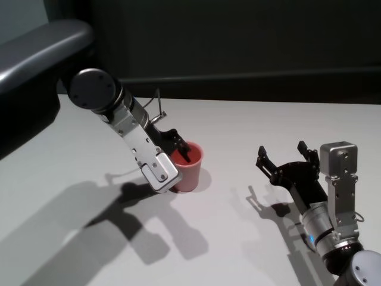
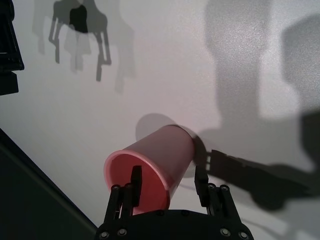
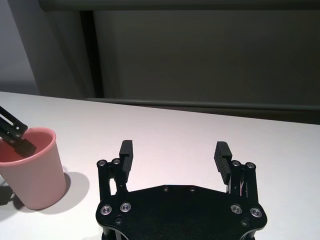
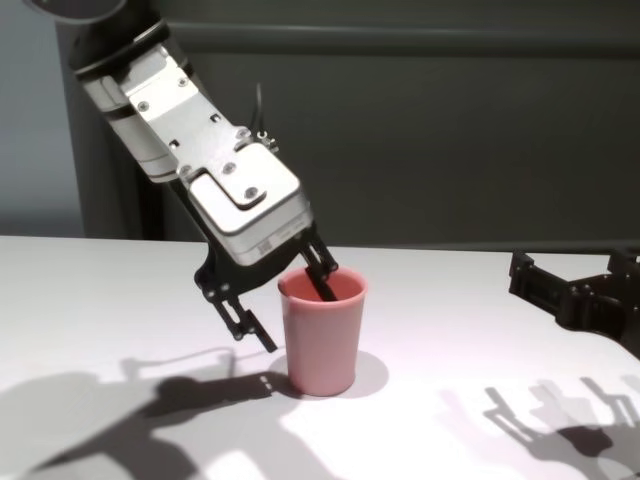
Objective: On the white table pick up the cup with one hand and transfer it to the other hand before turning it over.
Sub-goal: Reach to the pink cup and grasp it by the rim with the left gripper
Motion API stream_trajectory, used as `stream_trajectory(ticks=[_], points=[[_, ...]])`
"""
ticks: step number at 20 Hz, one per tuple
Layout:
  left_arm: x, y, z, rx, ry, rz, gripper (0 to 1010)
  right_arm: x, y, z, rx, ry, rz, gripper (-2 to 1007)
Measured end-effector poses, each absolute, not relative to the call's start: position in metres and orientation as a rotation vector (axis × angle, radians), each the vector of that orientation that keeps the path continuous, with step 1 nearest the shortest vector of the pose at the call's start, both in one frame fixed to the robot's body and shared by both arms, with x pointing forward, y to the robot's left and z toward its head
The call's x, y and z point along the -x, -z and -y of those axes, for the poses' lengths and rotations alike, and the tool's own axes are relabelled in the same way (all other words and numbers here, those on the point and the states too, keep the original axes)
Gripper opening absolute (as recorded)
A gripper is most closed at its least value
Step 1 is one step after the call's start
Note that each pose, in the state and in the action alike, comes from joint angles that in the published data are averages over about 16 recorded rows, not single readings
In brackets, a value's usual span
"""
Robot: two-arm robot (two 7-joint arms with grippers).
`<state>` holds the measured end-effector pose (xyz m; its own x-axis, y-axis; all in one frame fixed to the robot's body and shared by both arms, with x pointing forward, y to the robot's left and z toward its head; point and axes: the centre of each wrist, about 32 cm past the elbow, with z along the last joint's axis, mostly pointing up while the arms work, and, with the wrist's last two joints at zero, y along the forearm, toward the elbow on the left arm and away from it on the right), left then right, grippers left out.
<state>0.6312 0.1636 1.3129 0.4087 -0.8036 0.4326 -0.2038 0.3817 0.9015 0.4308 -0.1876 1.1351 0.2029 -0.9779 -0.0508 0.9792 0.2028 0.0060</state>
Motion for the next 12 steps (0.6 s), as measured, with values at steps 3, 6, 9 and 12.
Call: stream_trajectory(ticks=[3, 6, 9, 12], points=[[-0.6321, -1.313, -0.1629, -1.15, 0.513, 1.116, 625, -0.4308, -1.1351, 0.1876, -0.04, 1.366, -0.039, 1000], [-0.6329, -1.313, -0.1623, -1.153, 0.52, 1.115, 524, -0.4308, -1.1351, 0.1876, -0.04, 1.366, -0.039, 1000], [-0.6335, -1.3129, -0.1621, -1.155, 0.527, 1.113, 423, -0.4308, -1.1351, 0.1876, -0.04, 1.366, -0.039, 1000], [-0.6341, -1.3128, -0.162, -1.156, 0.533, 1.111, 323, -0.4308, -1.1351, 0.1876, -0.04, 1.366, -0.039, 1000]])
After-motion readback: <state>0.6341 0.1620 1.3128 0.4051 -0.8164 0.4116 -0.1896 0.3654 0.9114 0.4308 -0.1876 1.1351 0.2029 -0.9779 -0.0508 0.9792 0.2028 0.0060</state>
